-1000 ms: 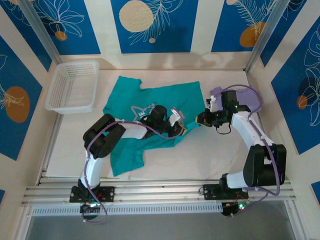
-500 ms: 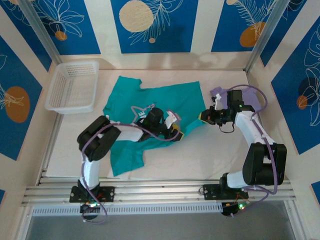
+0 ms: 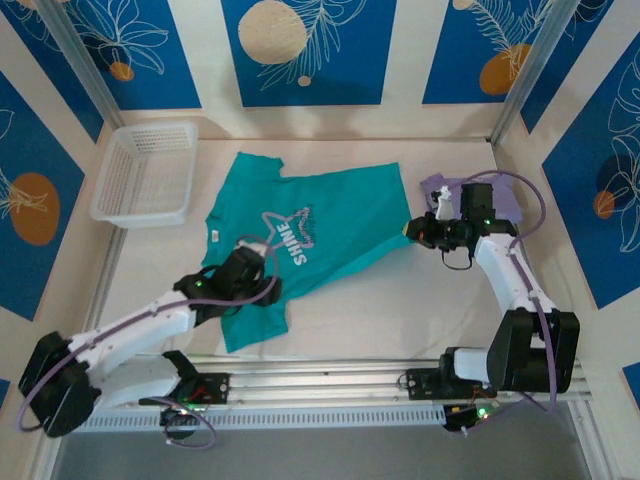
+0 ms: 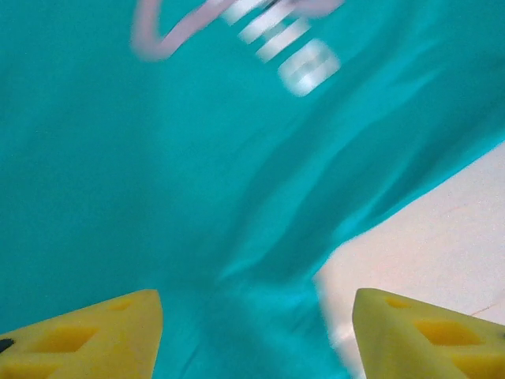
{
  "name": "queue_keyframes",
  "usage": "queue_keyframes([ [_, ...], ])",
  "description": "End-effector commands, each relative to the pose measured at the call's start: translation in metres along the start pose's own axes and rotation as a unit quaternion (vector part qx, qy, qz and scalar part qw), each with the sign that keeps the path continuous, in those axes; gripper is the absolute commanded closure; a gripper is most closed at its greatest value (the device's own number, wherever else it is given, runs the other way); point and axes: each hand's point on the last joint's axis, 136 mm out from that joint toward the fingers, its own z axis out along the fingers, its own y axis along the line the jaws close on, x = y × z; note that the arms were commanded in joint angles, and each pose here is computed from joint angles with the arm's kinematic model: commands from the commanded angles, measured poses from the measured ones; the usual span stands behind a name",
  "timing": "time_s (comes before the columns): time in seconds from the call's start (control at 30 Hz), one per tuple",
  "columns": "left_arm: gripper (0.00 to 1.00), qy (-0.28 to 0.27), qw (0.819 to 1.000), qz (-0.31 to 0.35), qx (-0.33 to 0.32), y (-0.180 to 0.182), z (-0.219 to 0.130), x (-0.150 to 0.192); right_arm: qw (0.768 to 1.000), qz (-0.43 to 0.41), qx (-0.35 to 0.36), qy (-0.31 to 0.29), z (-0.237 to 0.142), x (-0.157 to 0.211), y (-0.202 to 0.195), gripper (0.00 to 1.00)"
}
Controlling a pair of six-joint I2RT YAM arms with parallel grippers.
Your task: Fold the inside-out t-shirt
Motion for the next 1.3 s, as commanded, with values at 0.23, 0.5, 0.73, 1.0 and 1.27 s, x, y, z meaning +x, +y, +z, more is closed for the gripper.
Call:
queue_keyframes([
  [0.23, 0.32, 0.171, 0.968, -0.121, -0.141, 0.066, -0.014, 0.111, 0.999, -0.013, -0.029, -0.007, -0.003, 0.004, 0.016, 1.00],
  [0.5, 0.44, 0.214, 0.960, -0.137, -0.114, 0.057, -0.003, 0.135, 0.999, -0.016, -0.029, -0.007, -0.002, 0.004, 0.016, 1.00],
  [0.73, 0.75, 0.213, 0.962, -0.139, -0.098, 0.052, 0.011, 0.138, 1.000, -0.018, -0.017, -0.008, -0.002, 0.005, 0.013, 1.00],
  [1.0, 1.00, 0.140, 0.977, -0.131, -0.090, 0.052, 0.009, 0.108, 0.999, -0.022, 0.006, -0.024, -0.006, 0.003, 0.009, 1.00],
  [1.27, 1.00, -0.120, 0.990, -0.046, -0.052, 0.029, -0.062, -0.044, 0.993, -0.033, 0.008, -0.115, -0.026, -0.034, 0.023, 1.00],
])
